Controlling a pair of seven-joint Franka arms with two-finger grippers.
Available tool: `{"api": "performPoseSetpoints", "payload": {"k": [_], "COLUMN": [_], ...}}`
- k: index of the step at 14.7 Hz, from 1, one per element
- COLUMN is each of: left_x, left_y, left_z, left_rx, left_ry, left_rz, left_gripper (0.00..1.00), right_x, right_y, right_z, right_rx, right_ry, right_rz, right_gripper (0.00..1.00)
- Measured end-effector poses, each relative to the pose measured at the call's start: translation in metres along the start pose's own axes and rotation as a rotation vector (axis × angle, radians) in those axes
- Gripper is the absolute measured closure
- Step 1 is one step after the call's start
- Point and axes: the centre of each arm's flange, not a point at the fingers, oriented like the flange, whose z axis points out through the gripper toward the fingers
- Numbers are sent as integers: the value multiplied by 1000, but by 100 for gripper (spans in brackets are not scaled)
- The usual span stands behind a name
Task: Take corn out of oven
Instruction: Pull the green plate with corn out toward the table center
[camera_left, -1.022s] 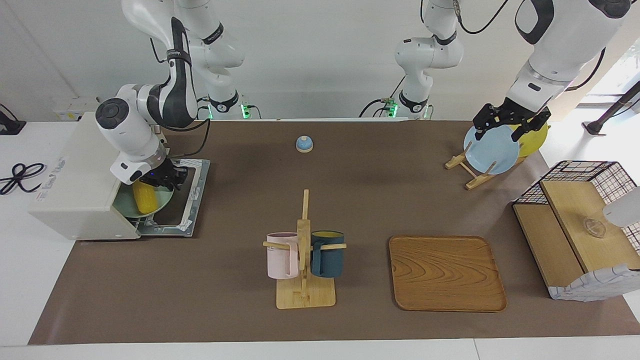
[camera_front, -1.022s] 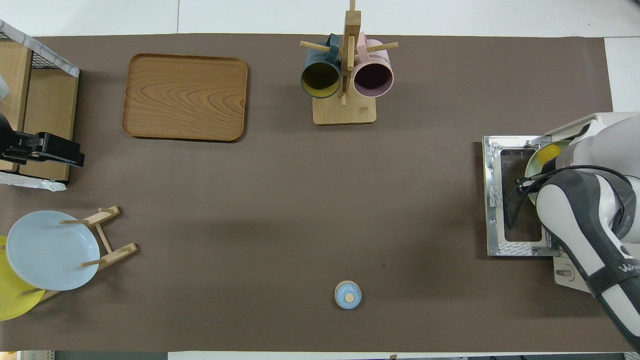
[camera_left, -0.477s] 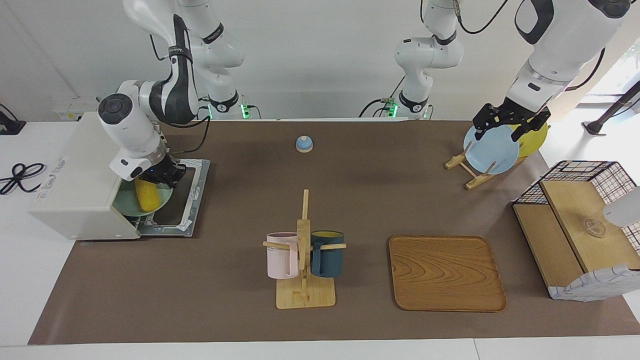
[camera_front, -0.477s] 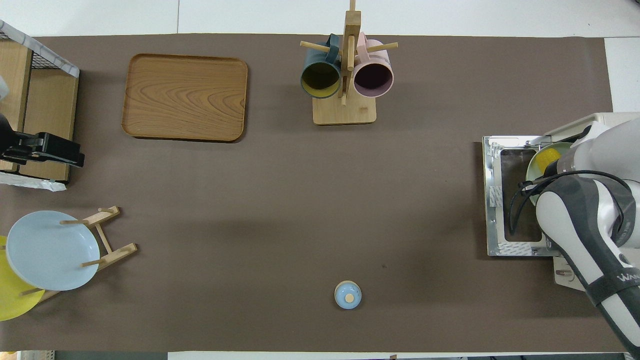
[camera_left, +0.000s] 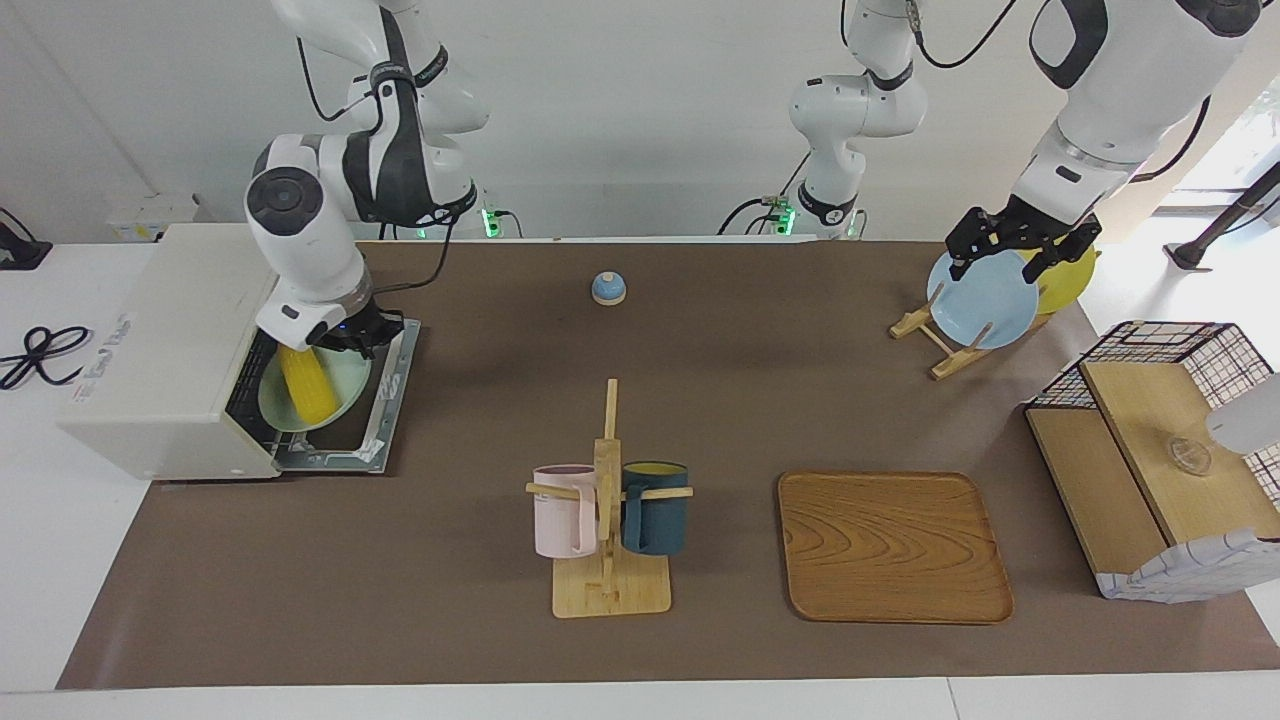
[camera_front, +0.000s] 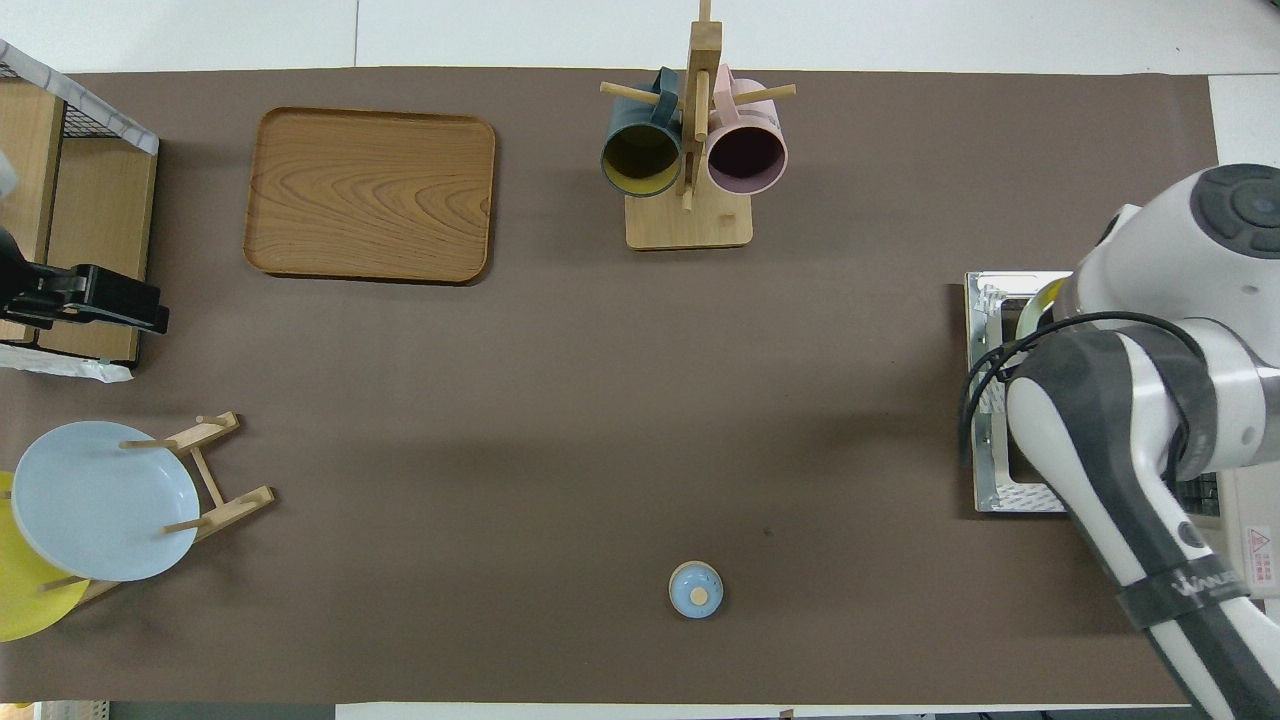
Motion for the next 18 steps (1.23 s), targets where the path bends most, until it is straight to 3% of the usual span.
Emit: {"api": "performPoseSetpoints", "payload": {"k": [7, 11, 15, 18], "left_x": [0, 0, 0, 0], "left_y": [0, 0, 0, 0], "left_z": [0, 0, 0, 0], "left_rx": [0, 0, 0, 0], "left_ry": [0, 1, 1, 3], "left_rz": [0, 0, -1, -1], "left_gripper": [0, 0, 0, 0], "right_x": [23, 64, 94, 91], "right_y": [-171, -291, -353, -372], "right_z": [-34, -26, 9, 36], "right_rx": [-61, -103, -47, 5], "right_ry": [25, 8, 82, 73], "right_rz": [97, 198, 248, 274], "right_gripper": [97, 97, 97, 97]}}
